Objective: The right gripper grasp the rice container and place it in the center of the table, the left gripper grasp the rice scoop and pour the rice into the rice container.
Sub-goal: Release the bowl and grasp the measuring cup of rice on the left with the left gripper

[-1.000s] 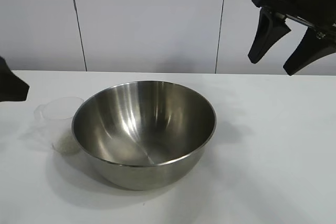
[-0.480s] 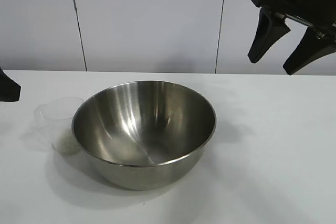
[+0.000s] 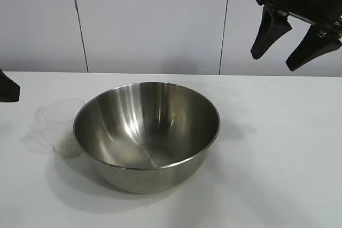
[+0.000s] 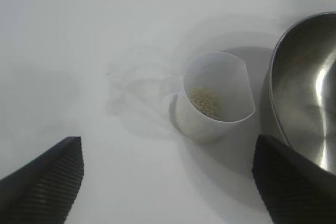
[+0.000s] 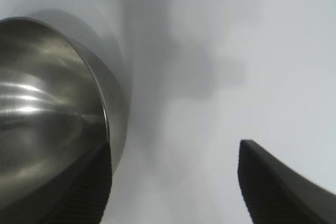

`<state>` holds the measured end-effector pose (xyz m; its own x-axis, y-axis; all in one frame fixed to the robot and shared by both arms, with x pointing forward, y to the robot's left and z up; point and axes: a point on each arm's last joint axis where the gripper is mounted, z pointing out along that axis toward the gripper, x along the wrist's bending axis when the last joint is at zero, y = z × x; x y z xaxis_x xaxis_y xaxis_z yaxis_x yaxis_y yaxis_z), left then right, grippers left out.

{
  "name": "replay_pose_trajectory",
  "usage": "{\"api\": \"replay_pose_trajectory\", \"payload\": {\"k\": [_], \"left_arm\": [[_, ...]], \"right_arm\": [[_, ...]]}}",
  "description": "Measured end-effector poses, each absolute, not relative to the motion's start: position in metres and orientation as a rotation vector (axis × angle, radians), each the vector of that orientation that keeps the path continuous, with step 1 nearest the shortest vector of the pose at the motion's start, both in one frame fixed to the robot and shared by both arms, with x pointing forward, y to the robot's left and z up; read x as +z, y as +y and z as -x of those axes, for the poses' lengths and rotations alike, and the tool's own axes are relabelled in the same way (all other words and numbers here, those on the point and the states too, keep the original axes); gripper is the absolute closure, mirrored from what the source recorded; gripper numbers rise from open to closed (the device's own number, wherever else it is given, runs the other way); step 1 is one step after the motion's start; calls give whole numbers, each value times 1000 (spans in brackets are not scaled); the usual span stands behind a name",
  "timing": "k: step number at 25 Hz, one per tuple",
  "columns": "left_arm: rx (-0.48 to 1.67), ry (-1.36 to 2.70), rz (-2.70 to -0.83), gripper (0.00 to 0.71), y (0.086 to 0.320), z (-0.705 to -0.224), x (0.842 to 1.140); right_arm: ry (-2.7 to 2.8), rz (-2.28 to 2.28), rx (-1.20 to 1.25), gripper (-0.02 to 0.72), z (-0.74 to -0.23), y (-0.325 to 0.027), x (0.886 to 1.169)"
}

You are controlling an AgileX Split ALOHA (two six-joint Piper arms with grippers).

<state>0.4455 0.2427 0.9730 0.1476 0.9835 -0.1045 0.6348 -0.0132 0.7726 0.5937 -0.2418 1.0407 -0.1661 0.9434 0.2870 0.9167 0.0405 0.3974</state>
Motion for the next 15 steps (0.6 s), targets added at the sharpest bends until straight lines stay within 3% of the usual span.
{"api": "replay_pose_trajectory", "payload": {"k": [15], "left_arm": [[582,1544,-1759,83,240,-444,972]], "right_arm": [[1906,-1837,990,230,-620,-248,1055]]}}
